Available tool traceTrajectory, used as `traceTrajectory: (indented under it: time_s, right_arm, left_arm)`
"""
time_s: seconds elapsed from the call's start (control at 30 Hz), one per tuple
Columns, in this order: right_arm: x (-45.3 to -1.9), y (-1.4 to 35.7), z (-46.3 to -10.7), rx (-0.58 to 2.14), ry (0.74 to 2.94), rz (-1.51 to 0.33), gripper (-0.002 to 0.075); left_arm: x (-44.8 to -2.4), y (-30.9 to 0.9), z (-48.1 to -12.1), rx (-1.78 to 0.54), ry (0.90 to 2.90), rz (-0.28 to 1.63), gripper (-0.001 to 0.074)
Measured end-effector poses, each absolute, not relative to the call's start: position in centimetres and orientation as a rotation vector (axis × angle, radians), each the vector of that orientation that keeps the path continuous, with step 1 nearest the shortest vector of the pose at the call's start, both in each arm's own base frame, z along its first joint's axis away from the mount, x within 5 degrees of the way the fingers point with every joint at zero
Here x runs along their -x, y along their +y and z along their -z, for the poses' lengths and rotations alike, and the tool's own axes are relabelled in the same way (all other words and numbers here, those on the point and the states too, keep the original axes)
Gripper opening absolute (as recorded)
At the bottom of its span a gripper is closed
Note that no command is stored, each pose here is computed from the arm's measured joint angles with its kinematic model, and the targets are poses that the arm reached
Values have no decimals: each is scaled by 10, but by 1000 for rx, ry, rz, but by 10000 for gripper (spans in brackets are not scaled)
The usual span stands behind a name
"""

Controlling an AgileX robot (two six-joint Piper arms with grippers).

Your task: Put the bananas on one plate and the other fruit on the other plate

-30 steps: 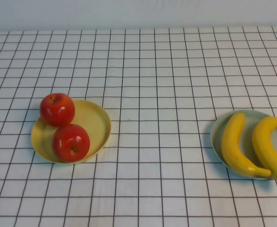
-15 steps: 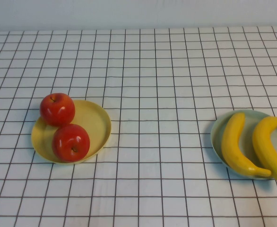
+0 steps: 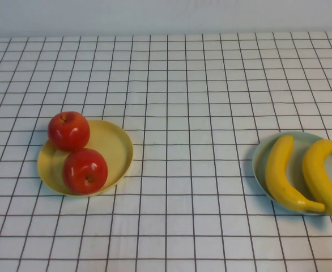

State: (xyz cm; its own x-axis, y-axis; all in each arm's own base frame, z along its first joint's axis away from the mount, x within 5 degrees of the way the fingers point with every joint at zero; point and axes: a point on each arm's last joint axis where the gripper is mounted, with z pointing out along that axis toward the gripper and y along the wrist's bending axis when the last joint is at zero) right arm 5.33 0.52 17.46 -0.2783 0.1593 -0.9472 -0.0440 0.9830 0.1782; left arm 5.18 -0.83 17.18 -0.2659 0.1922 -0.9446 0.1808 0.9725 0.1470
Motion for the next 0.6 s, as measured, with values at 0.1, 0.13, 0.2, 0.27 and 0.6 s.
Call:
traceTrajectory:
  time_s: [0.1, 0.13, 0.2, 0.27, 0.6]
  right_arm:
    - [-53, 5, -175, -87, 1843, -201, -15]
    - [-53, 5, -175, -88, 1843, -203, -15]
    - [-53, 5, -175, -90, 1843, -205, -15]
    - [-53, 5, -175, -90, 1843, -205, -15]
    - [-53, 5, -175, -92, 1843, -206, -15]
  left_arm:
    - [-52, -8, -172, -272, 1849, -11, -5]
    - [-52, -8, -172, -272, 1849, -11, -5]
    - [-52, -8, -172, -272, 1849, -11, -5]
    - [-52, -8, -172, -272, 1849, -11, -5]
    - [-52, -8, -172, -272, 1849, -11, -5]
